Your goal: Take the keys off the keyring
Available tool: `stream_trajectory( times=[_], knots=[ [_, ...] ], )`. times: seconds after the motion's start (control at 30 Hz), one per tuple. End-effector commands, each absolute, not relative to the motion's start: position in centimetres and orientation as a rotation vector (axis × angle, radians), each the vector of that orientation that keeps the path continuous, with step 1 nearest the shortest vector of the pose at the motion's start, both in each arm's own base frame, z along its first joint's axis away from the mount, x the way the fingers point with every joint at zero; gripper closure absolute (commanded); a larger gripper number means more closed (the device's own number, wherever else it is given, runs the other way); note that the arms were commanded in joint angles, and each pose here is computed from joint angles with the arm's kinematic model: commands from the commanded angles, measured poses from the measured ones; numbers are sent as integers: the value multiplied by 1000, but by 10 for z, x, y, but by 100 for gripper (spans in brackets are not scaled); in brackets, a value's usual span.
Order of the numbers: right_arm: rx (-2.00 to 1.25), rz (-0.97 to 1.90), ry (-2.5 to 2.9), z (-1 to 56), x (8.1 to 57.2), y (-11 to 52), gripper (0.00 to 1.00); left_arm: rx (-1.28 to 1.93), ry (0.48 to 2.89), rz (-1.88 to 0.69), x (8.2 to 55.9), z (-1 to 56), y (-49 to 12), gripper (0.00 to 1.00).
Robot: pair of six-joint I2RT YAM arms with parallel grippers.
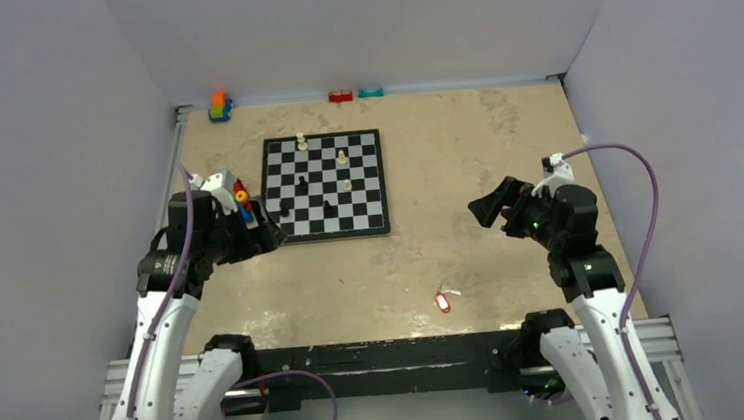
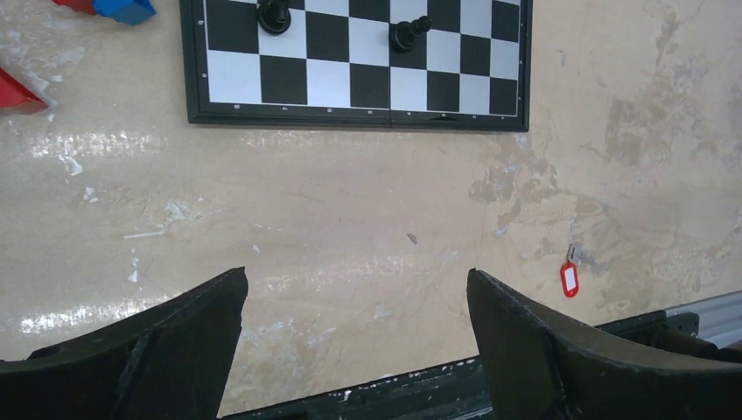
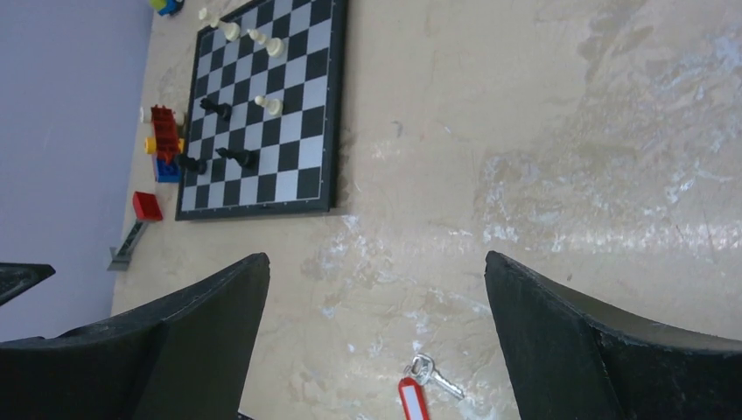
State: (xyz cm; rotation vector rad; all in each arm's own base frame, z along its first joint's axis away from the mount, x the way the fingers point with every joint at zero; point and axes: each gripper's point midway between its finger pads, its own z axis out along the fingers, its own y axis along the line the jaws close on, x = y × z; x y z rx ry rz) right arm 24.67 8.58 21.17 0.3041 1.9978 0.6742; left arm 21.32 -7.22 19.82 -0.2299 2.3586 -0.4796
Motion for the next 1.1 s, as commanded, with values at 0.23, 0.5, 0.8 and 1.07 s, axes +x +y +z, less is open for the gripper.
stream_trajectory(
  times=[0.23,0.5,0.8,1.07],
  knots=[
    [499,795,2219,159,219,101,1,-147,2371,-526,213,197,-84,0],
    [638,709,2306,134,195,129,1,-153,2386,-521,214,194,-84,0],
    [618,634,2428,110,190,191,20,-169,2399,-499,215,192,-81,2],
    [582,496,2497,76,176,170,43,-164,2403,-505,216,191,-83,3]
  ],
)
